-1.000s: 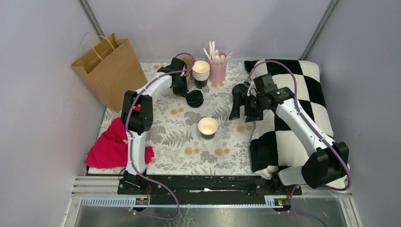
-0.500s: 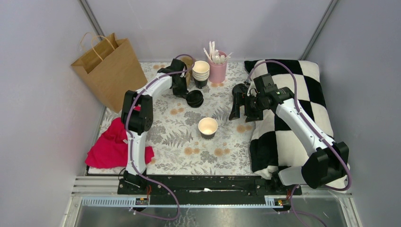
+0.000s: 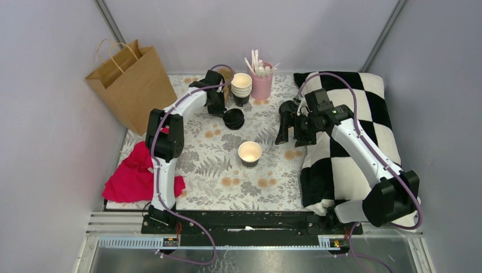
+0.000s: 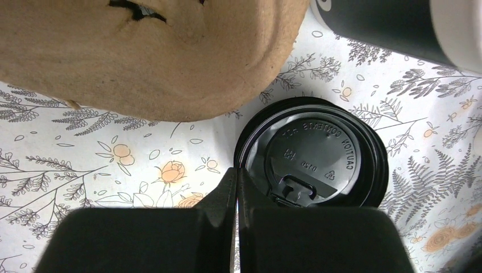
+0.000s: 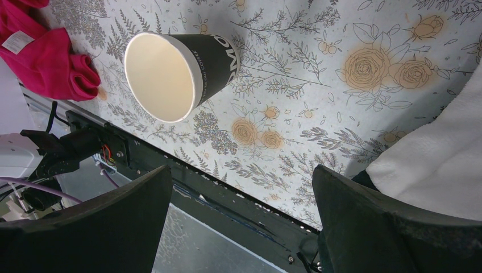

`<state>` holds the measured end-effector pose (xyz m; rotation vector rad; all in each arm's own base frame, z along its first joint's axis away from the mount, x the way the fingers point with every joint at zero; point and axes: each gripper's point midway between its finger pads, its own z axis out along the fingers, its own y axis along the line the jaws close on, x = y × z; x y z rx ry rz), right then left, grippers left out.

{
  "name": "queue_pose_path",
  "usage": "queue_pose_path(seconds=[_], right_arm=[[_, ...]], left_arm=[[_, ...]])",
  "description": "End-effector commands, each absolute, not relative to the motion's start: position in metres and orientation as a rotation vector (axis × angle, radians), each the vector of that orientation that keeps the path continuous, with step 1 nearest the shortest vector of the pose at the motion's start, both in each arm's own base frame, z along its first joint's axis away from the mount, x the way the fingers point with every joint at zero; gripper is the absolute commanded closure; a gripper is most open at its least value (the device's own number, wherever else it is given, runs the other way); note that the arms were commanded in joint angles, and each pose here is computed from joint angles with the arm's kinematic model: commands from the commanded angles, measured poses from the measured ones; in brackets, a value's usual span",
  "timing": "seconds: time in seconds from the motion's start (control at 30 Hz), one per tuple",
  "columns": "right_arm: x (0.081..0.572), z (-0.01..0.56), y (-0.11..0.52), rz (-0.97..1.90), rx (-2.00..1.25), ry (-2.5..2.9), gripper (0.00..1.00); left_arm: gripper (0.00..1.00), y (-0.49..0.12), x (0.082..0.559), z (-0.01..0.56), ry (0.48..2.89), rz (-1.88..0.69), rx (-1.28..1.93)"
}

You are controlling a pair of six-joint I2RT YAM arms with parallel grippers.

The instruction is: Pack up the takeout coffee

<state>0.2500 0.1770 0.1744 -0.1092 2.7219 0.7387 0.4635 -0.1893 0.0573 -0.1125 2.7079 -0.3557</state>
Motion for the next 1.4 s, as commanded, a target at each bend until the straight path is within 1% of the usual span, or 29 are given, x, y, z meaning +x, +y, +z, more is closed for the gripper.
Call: queue_pose_path(seconds=[0.0, 0.23, 0.5, 0.83, 1.2, 1.37], right_arm=[[0.256, 0.184, 0.181, 0.765, -0.135, 2.679, 0.00], [0.256, 0.184, 0.182, 0.769, -0.136, 2.676, 0.00], [0.256, 0.185, 0.182, 0.774, -0.136, 2.674, 0.00], [0.255, 0.184, 0.182, 0.773, -0.138, 2.673, 0.00], [0.257, 0.187, 0.182, 0.776, -0.144, 2.665, 0.00], [0.258, 0.190, 0.182, 0.775, -0.148, 2.654, 0.00]], left_arm=[[1.00, -0.194, 0.477, 0.100, 2.611, -0.400, -0.126], [1.00, -0.191, 0.473, 0.110, 2.609, -0.379, -0.155], [1.00, -0.196, 0.472, 0.122, 2.601, -0.453, -0.216], [1.00, -0.195, 0.474, 0.132, 2.580, -0.458, -0.225], [1.00, -0.190, 0.473, 0.159, 2.525, -0.485, -0.262], [1.00, -0.188, 0.471, 0.178, 2.497, -0.560, -0.310]])
